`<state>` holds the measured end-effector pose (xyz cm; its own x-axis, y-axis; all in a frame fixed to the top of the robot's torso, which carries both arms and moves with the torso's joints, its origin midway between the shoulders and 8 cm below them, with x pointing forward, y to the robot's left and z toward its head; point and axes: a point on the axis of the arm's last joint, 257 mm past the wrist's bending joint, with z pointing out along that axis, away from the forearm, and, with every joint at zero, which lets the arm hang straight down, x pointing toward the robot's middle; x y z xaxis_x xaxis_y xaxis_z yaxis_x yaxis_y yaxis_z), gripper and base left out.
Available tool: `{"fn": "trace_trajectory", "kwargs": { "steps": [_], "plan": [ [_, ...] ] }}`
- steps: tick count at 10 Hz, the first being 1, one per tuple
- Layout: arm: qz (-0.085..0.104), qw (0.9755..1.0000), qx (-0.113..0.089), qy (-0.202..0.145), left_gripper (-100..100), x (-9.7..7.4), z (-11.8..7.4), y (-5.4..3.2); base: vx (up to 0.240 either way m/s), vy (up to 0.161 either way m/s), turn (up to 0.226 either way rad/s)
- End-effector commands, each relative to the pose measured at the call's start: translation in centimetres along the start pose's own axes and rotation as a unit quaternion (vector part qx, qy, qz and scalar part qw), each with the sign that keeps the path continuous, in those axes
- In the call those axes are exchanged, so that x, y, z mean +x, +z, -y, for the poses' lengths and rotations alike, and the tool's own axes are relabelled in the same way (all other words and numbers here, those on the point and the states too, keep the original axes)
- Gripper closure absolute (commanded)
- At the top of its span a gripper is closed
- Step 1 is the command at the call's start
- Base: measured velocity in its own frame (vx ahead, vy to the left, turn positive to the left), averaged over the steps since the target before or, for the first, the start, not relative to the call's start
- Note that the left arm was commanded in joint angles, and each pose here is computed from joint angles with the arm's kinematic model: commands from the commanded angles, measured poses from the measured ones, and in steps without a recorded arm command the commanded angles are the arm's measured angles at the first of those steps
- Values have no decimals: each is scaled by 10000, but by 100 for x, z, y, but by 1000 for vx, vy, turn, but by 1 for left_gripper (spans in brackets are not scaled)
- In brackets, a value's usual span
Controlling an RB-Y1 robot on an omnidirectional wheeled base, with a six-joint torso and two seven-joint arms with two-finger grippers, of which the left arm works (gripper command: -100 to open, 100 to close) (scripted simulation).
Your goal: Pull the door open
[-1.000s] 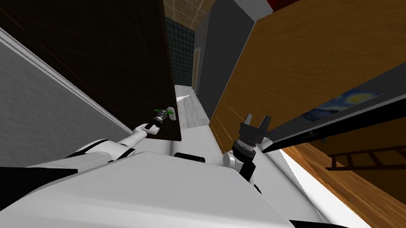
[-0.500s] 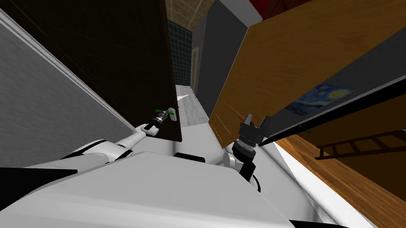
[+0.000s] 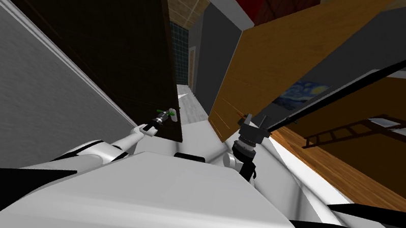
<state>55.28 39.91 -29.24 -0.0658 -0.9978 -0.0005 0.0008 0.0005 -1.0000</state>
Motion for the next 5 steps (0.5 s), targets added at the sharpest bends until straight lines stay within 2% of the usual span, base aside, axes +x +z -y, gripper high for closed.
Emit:
{"fn": "trace_trajectory", "kwargs": {
  "steps": [1,2,3,5],
  "plan": [
    [-117,9999,-2,0,100,22,0,-37,-217,100,-91],
    [-79,10000,-4,-1,100,32,-3,-23,-95,33,-32],
    [-219,9998,-16,0,100,75,-25,-84,-138,61,-67],
    [-422,9991,4,11,100,117,-9,-160,-214,140,-103]
  ]
}}
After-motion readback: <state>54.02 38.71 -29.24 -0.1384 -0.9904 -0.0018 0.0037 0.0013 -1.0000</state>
